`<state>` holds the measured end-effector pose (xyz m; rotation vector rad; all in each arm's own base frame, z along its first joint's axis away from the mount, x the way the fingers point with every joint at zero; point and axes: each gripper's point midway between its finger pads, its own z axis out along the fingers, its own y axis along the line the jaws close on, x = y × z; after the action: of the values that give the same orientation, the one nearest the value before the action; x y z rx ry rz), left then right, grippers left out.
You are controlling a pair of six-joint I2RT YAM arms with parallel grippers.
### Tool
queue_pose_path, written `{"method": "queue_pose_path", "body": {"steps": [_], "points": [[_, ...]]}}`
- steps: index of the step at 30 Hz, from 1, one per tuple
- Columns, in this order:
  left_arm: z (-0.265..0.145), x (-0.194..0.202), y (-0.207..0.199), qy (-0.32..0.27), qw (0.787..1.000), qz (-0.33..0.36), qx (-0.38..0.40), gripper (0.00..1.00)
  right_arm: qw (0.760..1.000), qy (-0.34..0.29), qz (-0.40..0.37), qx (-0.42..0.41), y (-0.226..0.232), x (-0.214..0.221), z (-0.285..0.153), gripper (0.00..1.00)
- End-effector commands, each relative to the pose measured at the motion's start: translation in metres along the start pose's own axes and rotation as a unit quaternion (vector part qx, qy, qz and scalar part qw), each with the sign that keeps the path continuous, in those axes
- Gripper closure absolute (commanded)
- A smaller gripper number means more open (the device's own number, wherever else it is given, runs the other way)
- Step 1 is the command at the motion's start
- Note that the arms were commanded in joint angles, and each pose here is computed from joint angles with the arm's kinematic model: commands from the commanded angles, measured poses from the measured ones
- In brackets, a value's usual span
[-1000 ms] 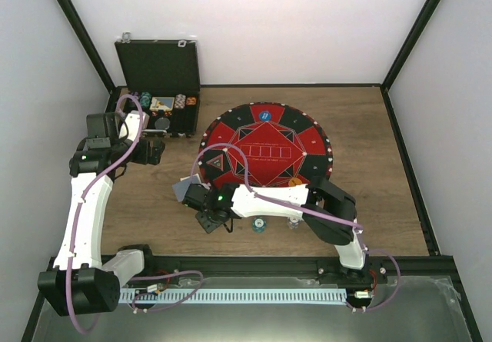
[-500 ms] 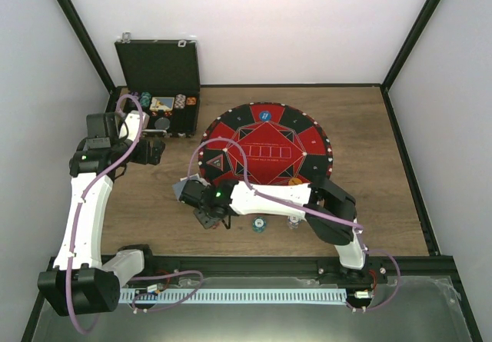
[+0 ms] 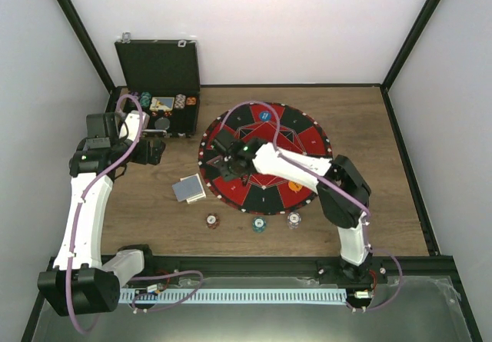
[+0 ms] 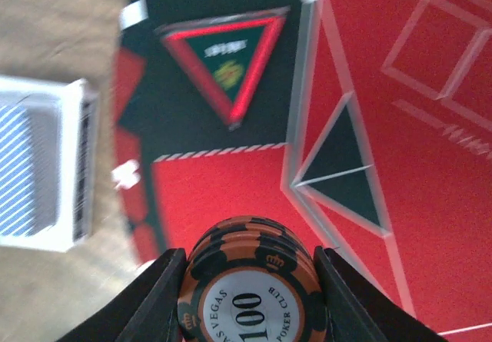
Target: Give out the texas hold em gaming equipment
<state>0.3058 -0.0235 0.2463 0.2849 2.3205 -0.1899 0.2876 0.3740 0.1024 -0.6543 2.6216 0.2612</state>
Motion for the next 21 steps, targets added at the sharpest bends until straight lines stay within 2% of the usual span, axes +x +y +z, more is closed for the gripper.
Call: {"method": "queue_pose_path", "body": {"steps": [1, 12, 21], "points": [[-0.012, -0.012, -0.003, -0.02, 1.0, 0.001, 0.006, 0.0, 1.0, -0.002, -0.006, 0.009, -0.019, -0.018, 0.02, 0.91], [-0.017, -0.015, -0.004, -0.021, 1.0, 0.004, 0.005, 0.0, 0.999, 0.035, -0.009, 0.018, -0.025, -0.017, 0.073, 0.91], [-0.021, -0.018, -0.004, -0.024, 1.0, 0.008, 0.004, 0.0, 0.999, 0.05, -0.009, 0.0, -0.016, -0.012, 0.09, 0.91]]}}
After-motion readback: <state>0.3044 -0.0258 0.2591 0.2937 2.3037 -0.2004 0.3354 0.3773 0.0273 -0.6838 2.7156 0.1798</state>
